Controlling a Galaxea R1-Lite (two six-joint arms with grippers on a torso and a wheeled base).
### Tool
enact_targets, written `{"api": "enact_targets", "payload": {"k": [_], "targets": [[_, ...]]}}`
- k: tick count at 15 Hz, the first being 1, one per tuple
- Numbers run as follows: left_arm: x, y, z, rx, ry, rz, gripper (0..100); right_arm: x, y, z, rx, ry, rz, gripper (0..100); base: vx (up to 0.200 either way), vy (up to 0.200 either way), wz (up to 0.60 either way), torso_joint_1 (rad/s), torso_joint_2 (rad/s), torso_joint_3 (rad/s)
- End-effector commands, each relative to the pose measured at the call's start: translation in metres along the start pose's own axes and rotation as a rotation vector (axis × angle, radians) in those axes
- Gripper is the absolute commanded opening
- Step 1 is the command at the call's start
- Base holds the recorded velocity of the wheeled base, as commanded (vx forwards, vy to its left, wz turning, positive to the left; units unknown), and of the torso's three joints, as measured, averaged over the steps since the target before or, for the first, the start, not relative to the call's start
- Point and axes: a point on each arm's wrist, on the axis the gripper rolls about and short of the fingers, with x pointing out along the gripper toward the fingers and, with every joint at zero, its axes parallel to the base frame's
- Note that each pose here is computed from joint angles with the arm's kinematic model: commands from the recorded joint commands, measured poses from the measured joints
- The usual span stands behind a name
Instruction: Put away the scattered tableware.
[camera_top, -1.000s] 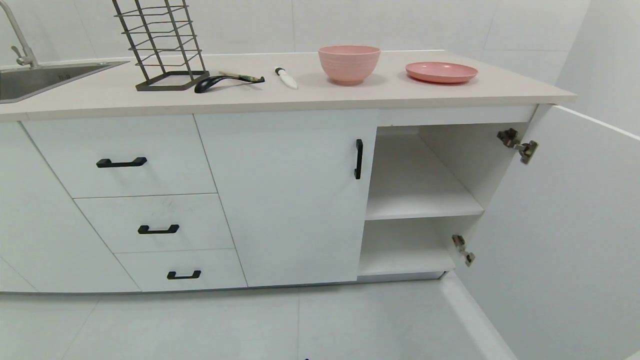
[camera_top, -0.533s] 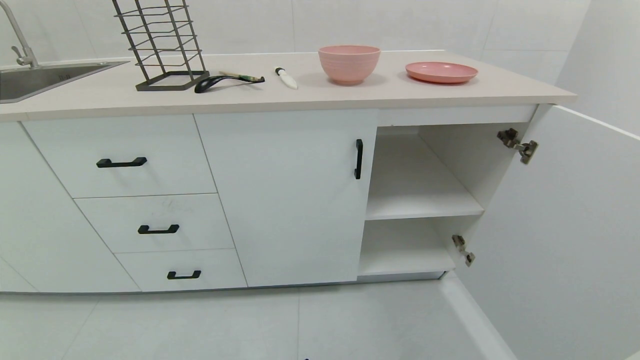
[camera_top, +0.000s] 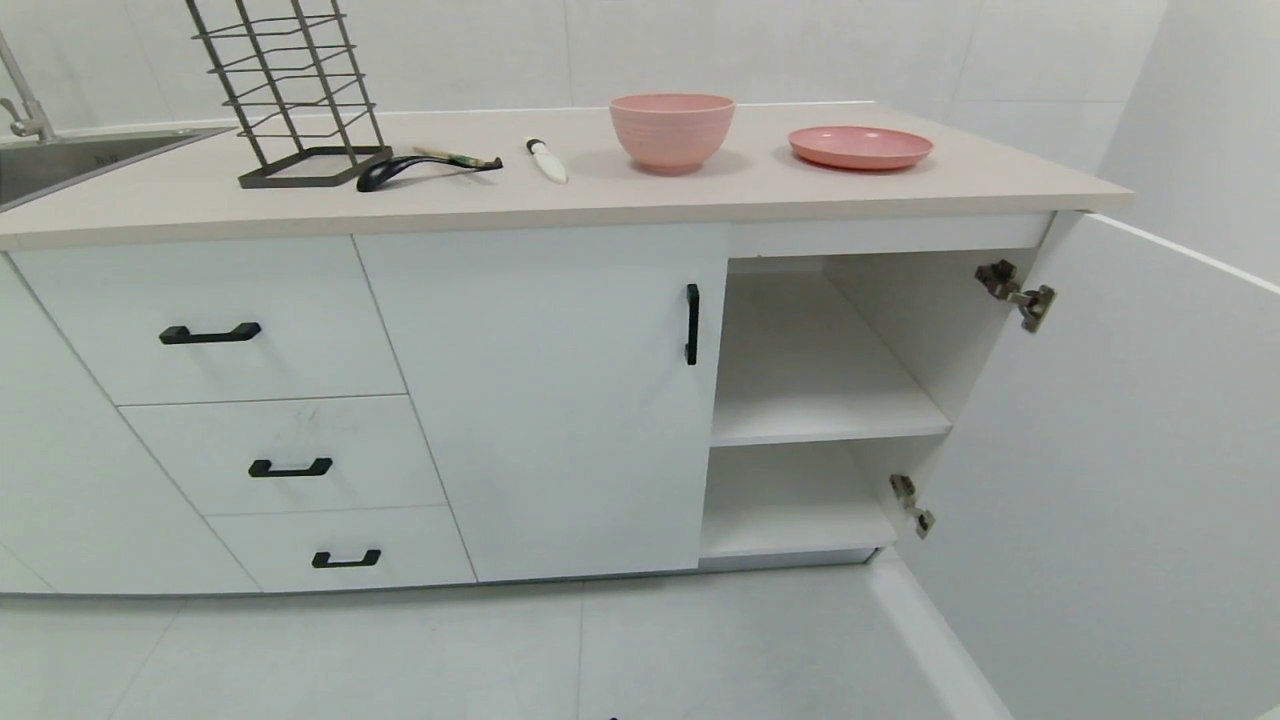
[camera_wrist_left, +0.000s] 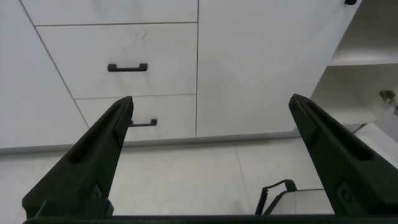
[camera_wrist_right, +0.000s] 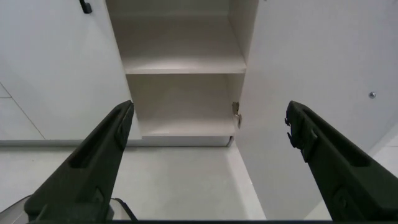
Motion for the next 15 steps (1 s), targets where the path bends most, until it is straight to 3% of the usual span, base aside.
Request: {"api": "enact_targets", "payload": {"k": [1, 9, 15], "targets": [[0.0005, 0.0001, -0.0002, -0.002, 0.008, 0.001, 100, -0.0001, 0.0000, 0.0000, -0.001, -0.001, 0.000, 100, 0.000, 0.000, -0.60, -0.002, 0.00, 0.007], [0.0005, 0.0001, 0.0000, -0.004, 0.006, 0.001, 100, -0.0001, 0.0000, 0.0000, -0.001, -0.001, 0.001, 100, 0.000, 0.000, -0.07, 0.001, 0.00, 0.000], [0.0005, 0.0001, 0.0000, -0.007, 0.006, 0.001, 100, -0.0001, 0.0000, 0.0000, -0.001, -0.001, 0.000, 100, 0.200, 0.000, 0.00, 0.001, 0.00, 0.002]]}}
